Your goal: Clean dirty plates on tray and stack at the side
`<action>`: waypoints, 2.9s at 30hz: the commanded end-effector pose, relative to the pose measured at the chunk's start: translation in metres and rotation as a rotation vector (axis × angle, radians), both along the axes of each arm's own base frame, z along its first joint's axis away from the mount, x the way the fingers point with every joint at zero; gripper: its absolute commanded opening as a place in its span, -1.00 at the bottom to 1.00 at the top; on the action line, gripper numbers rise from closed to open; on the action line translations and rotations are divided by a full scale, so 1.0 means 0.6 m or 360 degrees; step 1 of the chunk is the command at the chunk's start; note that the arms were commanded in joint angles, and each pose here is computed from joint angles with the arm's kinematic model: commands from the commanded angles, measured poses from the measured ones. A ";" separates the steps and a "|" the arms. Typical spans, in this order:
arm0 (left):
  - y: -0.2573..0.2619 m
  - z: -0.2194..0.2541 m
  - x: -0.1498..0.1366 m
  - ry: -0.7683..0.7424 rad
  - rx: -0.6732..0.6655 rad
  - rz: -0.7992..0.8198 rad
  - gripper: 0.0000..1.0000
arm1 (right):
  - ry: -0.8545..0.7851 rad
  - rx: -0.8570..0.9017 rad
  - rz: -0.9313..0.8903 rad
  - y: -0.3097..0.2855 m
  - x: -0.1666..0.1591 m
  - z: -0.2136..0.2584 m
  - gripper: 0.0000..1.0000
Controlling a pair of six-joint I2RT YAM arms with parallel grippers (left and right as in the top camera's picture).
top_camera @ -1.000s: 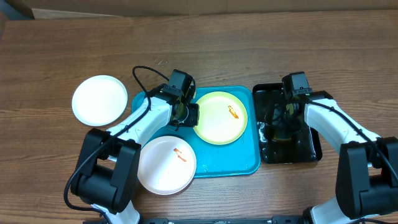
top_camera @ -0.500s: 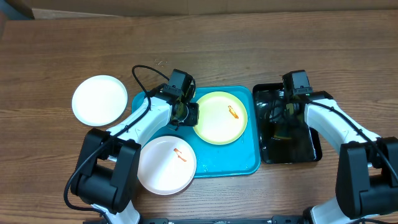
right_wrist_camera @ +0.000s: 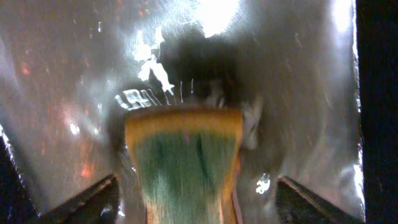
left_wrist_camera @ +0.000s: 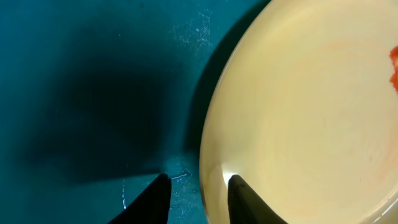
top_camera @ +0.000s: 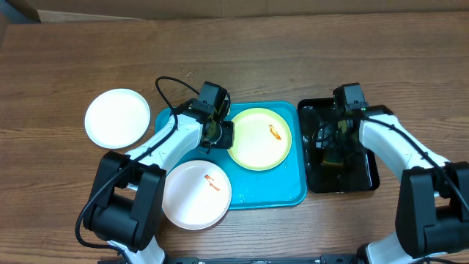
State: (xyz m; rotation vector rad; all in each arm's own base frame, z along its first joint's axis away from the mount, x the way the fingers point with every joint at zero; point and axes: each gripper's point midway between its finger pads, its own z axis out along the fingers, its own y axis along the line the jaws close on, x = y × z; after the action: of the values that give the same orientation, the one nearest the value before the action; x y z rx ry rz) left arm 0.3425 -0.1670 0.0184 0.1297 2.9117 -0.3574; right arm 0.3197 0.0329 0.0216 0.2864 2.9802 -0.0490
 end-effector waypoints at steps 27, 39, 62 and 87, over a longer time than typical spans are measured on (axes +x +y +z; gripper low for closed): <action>0.000 -0.007 0.019 -0.0093 0.0023 0.0020 -0.46 | 0.0079 -0.0020 -0.0014 -0.007 -0.020 0.005 0.56; 0.000 -0.007 0.018 -0.0092 0.0023 0.0019 -0.45 | 0.0140 0.0089 -0.0007 0.013 -0.035 0.004 0.00; 0.000 -0.008 0.017 -0.0085 0.0022 0.0018 -0.38 | 0.0354 0.0081 -0.0012 0.010 -0.087 0.011 -0.14; 0.000 -0.008 0.017 -0.0086 0.0021 0.0018 -0.39 | 0.0192 0.0085 -0.0006 0.010 -0.066 -0.032 -0.26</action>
State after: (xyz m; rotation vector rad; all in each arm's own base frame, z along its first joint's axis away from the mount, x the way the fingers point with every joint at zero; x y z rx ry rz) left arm 0.3554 -0.1674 0.0187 0.1274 2.8487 -0.3440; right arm 0.2779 0.0392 0.0008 0.3004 3.1188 0.0104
